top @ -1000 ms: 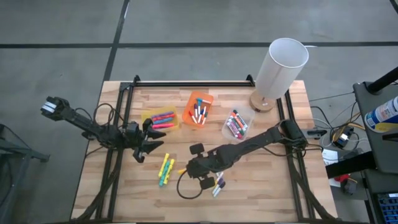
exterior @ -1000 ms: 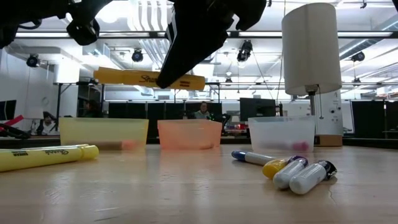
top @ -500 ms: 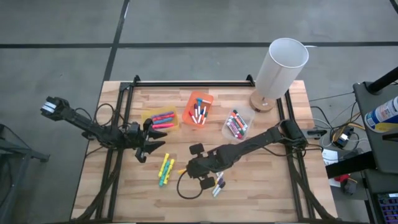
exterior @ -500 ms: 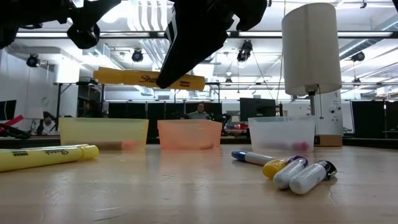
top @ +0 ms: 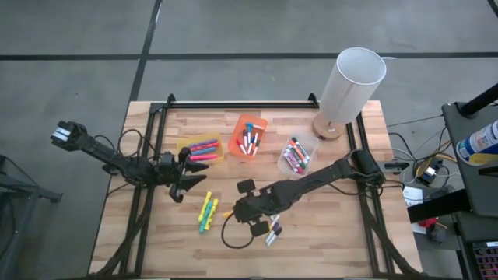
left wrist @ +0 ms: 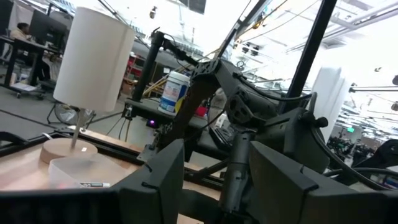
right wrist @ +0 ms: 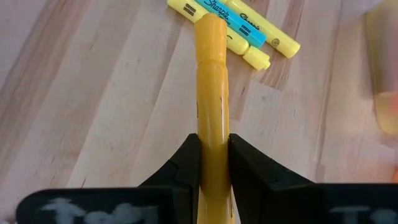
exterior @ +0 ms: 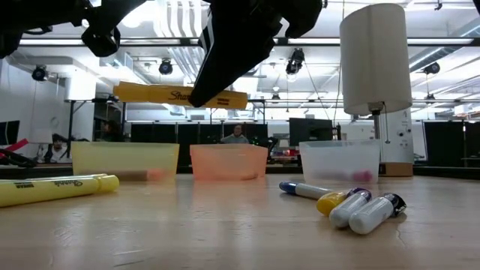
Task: Pick & Place Markers
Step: Put the yellow highlighter pen into the yellow bin
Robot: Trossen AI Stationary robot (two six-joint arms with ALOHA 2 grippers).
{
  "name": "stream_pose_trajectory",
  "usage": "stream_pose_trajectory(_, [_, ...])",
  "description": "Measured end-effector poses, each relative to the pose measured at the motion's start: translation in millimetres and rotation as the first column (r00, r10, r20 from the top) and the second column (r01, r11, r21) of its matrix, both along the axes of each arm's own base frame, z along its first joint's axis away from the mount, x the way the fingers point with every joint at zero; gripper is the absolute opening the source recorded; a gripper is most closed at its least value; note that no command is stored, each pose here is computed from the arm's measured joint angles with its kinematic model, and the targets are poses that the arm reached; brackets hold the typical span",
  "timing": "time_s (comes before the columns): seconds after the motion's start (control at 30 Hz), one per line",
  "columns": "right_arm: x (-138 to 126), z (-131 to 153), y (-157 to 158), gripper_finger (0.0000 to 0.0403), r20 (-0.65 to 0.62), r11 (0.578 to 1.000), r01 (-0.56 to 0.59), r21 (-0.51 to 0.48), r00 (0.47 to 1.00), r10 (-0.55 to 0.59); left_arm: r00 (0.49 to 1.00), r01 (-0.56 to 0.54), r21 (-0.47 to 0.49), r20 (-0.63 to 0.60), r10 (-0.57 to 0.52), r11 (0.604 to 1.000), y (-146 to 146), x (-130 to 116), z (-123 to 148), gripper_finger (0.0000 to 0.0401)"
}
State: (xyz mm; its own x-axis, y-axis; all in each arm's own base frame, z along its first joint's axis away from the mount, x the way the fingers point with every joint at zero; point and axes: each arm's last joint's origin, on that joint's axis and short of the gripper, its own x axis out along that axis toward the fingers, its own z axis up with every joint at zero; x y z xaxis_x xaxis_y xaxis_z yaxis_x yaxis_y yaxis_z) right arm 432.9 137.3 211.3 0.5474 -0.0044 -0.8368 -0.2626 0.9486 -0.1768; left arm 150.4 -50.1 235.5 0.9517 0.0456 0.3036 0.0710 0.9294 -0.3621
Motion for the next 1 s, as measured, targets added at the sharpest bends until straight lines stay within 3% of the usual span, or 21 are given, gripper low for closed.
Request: stream_pose_trajectory(1.0, [1.1, -0.3, -3.1, 0.0056, 0.0, 1.0, 0.008, 0.0, 1.0, -0.008, 1.0, -0.018, 0.0, -0.013, 0.018, 1.0, 0.9, 0.6, -1.2, 0.0174])
